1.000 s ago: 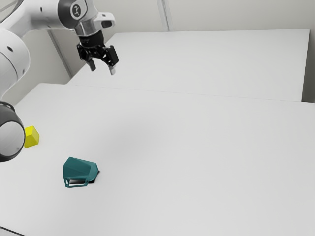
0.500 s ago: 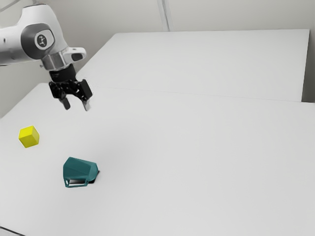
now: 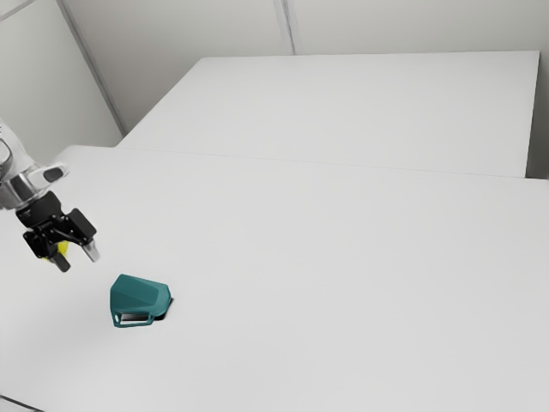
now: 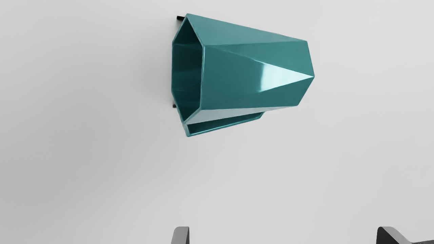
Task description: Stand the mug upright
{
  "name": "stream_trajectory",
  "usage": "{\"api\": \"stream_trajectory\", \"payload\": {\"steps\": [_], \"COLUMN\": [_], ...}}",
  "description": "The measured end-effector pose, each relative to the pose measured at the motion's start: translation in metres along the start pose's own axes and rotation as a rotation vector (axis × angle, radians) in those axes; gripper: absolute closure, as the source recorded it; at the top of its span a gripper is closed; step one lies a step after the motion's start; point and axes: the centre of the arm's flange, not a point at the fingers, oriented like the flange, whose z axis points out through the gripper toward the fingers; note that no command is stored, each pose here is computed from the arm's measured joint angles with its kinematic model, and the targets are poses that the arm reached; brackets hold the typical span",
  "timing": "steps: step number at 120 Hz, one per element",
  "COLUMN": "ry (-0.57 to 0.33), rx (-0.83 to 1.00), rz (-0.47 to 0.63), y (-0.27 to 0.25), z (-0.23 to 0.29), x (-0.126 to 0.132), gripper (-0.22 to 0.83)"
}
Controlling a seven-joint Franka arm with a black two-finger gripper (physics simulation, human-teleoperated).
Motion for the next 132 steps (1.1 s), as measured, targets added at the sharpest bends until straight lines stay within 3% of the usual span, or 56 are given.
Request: {"api": "stream_trajectory", "payload": {"steps": [49, 100, 132], "ry": [0.108, 0.177, 0.185], "rx": [-0.006, -0.035, -0.084], "rz": [0.086, 0.141, 0.145], "y": [-0.019, -0.054, -0.064], "z": [0.049, 0.063, 0.090], "x": [0.034, 0.031, 0.043], "gripper": [0.00, 0.00, 0.00]}}
